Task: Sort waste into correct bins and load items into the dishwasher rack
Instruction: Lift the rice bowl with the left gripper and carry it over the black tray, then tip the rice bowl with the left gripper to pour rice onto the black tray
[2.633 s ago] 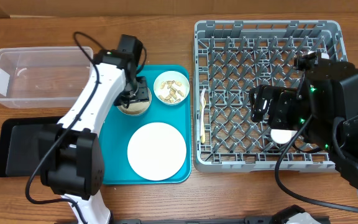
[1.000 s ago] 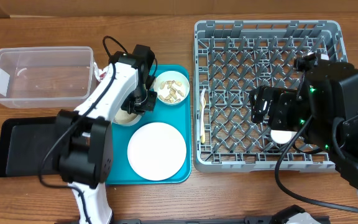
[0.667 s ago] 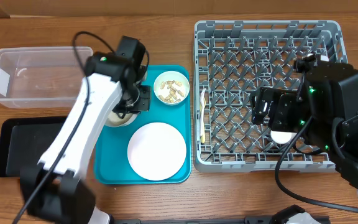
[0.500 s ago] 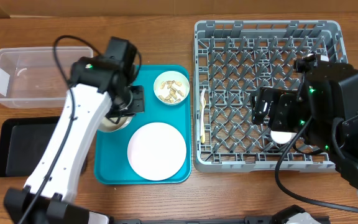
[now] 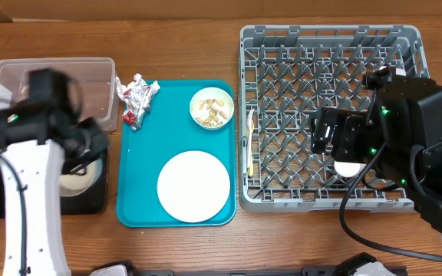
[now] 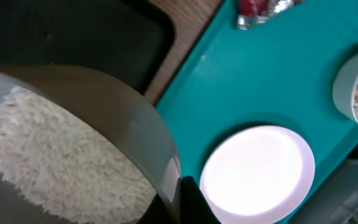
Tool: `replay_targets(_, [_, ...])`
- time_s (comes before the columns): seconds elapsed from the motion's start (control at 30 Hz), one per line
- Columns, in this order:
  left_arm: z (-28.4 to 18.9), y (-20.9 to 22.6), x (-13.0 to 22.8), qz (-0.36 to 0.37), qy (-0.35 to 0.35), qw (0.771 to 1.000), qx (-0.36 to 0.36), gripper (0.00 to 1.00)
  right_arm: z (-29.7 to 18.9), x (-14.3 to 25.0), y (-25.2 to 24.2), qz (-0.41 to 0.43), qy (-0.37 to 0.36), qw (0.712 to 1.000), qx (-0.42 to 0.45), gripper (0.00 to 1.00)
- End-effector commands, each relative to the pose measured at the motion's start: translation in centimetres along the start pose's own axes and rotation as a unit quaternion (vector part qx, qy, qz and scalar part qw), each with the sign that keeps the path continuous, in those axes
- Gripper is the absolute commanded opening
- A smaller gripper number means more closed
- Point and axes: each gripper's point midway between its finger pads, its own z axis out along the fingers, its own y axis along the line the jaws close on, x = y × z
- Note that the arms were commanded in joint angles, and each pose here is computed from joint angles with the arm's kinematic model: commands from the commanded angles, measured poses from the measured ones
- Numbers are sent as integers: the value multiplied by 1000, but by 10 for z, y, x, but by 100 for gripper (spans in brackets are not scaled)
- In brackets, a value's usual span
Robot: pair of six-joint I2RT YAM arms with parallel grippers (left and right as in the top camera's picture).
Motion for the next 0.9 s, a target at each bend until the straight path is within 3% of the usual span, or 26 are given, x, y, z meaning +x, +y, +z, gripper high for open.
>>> replay_targets(0.0, [17, 6, 5, 9, 25, 996, 82, 4, -1, -1, -3, 0, -3, 1000, 5, 100])
replay_targets(0.2, [36, 5, -14, 43, -17, 972, 229, 4, -1, 0, -3, 0, -1, 1000, 6, 100])
replay_targets(0.5, [54, -3, -20, 131, -85, 935, 318, 4, -1, 0, -3, 0, 0, 1000, 6, 100])
replay_targets(0.87, [62, 20, -7, 78, -161, 876, 447, 4, -1, 2, -5, -1, 5, 1000, 9, 100])
